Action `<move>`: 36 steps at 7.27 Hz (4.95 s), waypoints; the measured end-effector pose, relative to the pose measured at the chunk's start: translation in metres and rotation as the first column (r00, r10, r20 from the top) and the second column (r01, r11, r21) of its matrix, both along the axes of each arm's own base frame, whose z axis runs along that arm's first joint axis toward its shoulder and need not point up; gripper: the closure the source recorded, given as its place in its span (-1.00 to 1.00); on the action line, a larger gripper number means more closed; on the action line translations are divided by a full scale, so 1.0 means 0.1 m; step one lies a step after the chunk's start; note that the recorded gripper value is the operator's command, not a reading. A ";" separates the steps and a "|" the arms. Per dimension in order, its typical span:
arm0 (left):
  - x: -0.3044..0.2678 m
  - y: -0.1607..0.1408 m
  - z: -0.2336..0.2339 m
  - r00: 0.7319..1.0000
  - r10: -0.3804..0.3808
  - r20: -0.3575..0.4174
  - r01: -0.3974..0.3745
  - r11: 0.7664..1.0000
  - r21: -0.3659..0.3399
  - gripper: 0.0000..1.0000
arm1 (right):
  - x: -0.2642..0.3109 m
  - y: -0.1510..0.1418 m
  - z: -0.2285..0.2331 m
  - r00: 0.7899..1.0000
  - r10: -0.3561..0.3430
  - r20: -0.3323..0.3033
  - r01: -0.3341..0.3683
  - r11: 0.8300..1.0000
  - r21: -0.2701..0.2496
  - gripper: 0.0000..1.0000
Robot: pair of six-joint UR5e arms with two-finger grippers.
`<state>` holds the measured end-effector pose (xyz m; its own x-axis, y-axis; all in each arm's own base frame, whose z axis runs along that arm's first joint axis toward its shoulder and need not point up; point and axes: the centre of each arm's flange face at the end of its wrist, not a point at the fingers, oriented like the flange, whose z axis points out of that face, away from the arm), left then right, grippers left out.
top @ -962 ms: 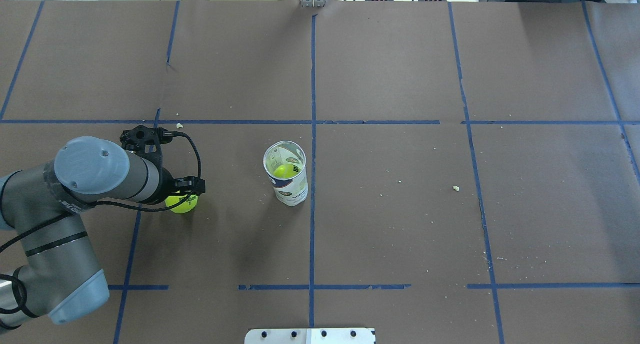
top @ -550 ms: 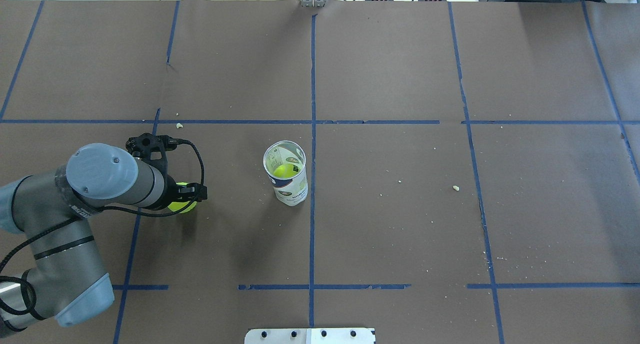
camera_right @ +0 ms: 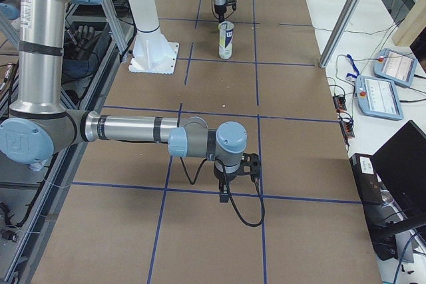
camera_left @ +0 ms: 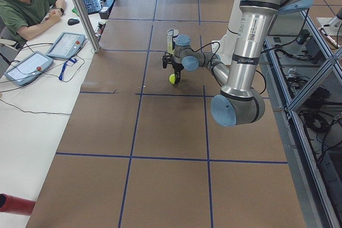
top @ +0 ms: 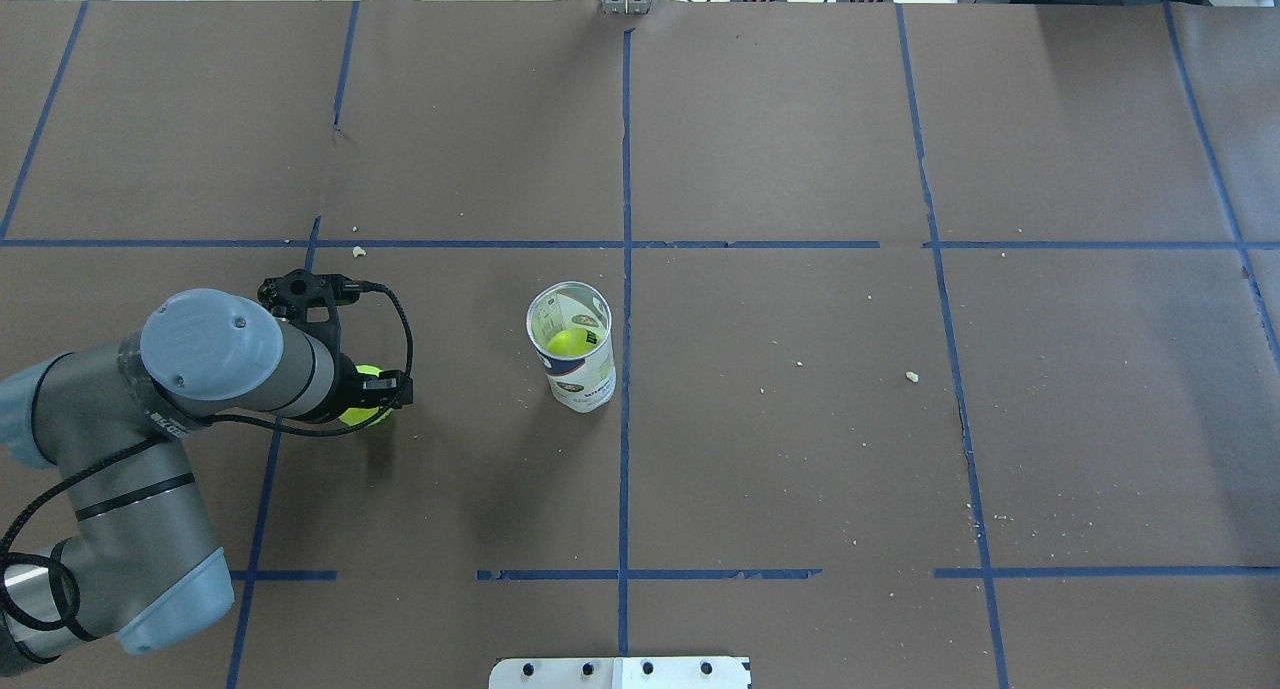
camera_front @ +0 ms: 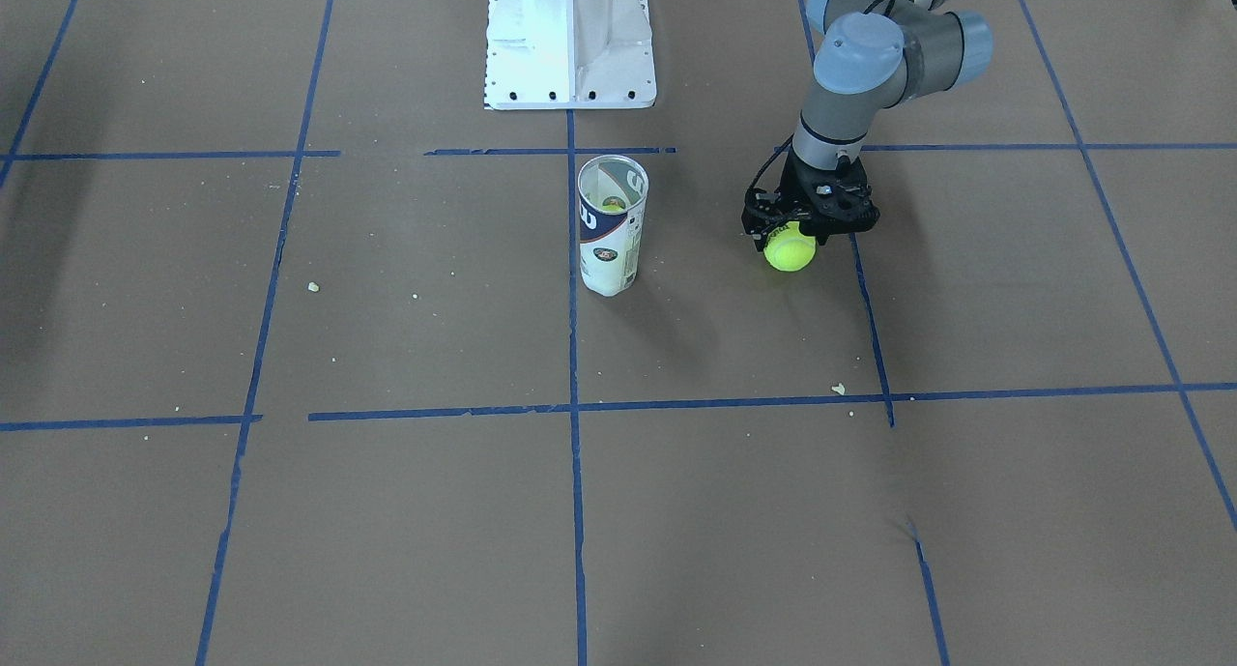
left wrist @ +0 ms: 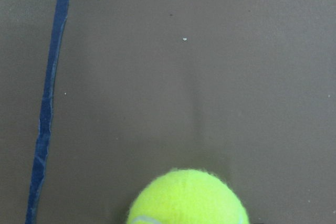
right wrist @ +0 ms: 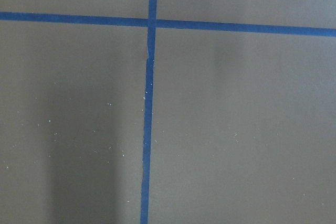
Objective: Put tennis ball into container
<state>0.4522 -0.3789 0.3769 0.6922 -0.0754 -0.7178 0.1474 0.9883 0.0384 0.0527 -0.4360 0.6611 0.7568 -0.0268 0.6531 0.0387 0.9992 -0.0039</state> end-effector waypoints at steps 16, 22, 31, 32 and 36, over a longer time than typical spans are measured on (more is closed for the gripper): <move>-0.41 -0.52 -3.18 0.994 -0.075 -0.080 0.054 0.970 -0.238 0.64 | 0.00 0.00 0.00 1.000 0.000 0.000 0.000 1.000 0.000 -1.00; -0.06 -0.47 -3.20 0.993 -0.032 -0.112 0.007 0.977 -0.215 -1.00 | 0.00 0.00 0.00 1.000 0.000 0.000 0.000 1.000 0.000 -1.00; -1.17 -0.72 -2.35 0.991 0.127 -0.049 -0.123 0.989 0.088 -1.00 | 0.00 0.00 0.00 1.000 0.000 0.000 0.000 1.000 0.000 -1.00; -1.51 -0.93 -2.04 0.987 0.160 -0.022 -0.156 0.979 0.130 -1.00 | 0.00 0.00 0.00 1.000 0.000 0.000 0.000 1.000 0.000 -1.00; -3.21 -1.54 -0.53 0.980 0.184 0.078 -0.193 0.973 0.131 -1.00 | 0.00 0.00 0.00 1.000 0.000 0.000 0.000 1.000 0.000 -1.00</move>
<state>0.1310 -0.5332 0.3243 0.7299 0.1565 -0.6654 -0.0480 0.9828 0.1785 0.0527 -0.4360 0.6611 0.7565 -0.0267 0.6534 0.0387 0.9992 -0.0040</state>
